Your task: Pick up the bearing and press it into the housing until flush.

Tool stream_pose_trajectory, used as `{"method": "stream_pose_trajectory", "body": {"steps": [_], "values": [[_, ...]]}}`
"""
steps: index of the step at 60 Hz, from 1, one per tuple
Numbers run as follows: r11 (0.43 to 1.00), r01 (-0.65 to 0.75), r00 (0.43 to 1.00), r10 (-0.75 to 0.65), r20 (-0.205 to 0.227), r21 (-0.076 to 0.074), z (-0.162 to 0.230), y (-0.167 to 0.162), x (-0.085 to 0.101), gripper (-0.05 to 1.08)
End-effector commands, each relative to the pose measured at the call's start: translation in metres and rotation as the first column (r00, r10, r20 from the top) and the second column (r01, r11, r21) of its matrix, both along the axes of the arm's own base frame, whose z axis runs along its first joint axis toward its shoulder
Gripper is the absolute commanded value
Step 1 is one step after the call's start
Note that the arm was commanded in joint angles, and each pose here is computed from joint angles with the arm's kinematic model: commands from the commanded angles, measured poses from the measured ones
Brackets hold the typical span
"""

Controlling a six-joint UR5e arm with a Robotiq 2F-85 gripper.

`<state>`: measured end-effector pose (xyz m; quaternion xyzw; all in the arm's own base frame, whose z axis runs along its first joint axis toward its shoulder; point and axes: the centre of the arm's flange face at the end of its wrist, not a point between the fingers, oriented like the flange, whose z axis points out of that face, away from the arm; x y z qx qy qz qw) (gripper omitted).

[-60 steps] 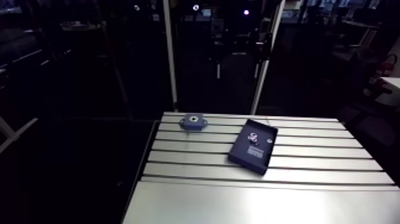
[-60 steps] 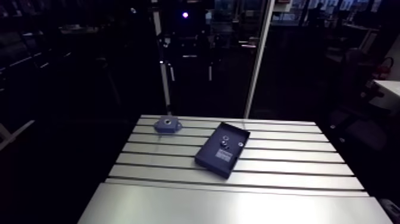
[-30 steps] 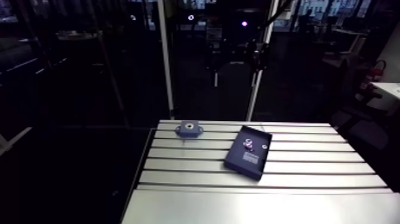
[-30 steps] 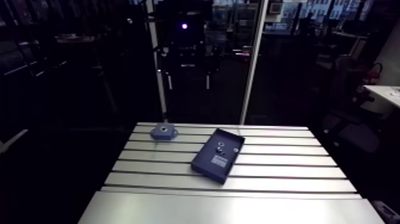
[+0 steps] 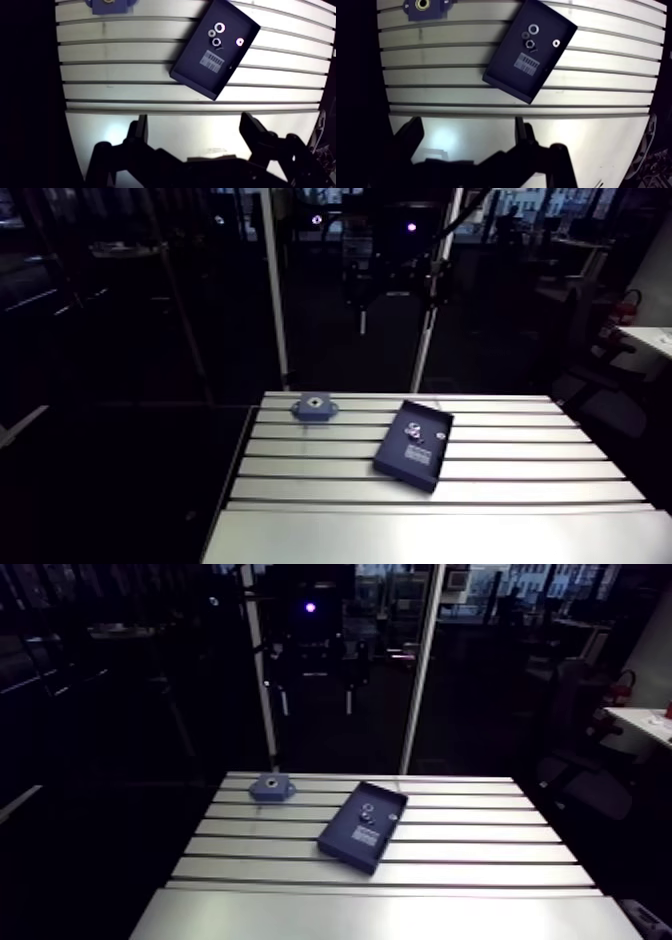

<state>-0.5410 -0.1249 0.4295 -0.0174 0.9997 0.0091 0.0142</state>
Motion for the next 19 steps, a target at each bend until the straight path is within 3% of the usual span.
{"method": "stream_pose_trajectory", "body": {"steps": [1,19], "values": [[1.0,-0.003,1.0,0.003,0.003,0.0,-0.0018,0.0002,0.0007,0.0],[1.0,-0.009,1.0,0.009,0.003,-0.001,-0.0012,-0.0041,0.003,0.0]]}}
